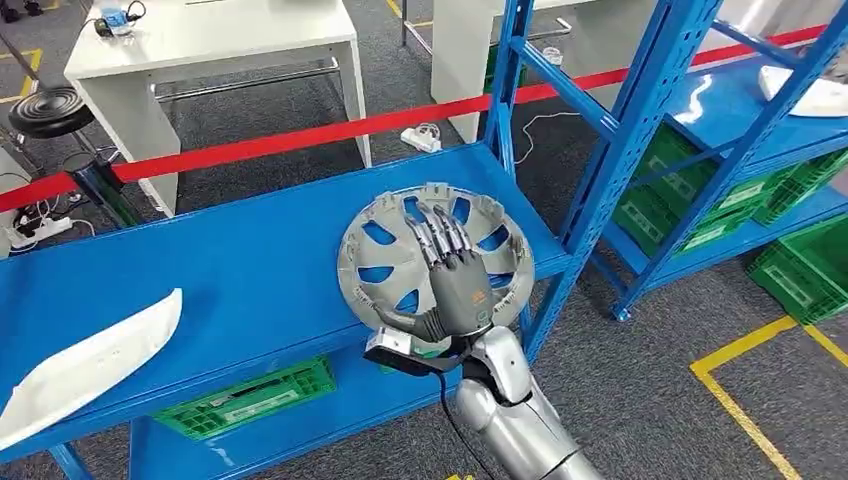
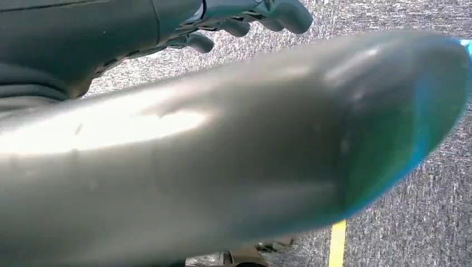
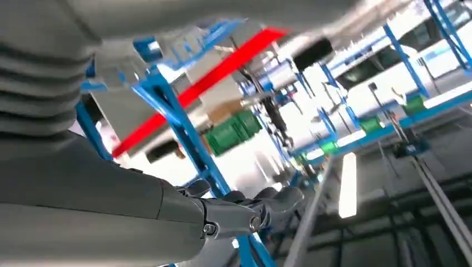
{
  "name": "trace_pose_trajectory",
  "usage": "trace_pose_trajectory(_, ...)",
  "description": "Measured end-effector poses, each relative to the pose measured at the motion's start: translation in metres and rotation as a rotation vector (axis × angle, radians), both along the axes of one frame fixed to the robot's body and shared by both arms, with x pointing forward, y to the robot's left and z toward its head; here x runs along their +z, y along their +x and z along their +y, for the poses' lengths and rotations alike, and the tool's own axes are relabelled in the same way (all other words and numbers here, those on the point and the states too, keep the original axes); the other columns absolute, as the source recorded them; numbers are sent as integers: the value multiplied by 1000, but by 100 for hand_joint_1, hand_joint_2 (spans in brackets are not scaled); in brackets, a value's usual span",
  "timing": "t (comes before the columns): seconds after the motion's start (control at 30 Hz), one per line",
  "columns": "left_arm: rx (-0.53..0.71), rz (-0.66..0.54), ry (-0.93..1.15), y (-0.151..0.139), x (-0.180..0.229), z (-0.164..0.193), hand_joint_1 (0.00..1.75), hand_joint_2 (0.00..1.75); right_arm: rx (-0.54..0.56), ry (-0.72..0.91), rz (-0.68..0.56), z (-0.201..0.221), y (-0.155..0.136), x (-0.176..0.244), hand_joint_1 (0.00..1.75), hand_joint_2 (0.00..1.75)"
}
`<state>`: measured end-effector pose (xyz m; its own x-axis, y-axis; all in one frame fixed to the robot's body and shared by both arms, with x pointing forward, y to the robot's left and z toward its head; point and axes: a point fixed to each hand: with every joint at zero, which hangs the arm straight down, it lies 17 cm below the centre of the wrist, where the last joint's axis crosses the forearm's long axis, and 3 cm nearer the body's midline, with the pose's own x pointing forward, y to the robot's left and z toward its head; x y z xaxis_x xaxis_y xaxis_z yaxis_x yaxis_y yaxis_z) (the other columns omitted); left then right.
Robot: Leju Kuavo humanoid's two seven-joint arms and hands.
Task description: Take the parts from the cabinet and place them on the table.
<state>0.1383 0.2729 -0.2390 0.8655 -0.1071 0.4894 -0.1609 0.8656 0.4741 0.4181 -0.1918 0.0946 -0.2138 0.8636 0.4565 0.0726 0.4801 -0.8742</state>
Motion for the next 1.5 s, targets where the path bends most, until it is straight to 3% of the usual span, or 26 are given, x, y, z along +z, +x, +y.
trace_pose_trajectory(0.77, 18, 28, 5, -5, -2, 0, 0, 0, 57, 56, 332, 29, -7, -101, 0, 175)
trace_pose_trajectory(1.5, 2, 31, -13, -4, -2, -7, 0, 0, 60, 80, 532, 33, -12, -147, 0, 175)
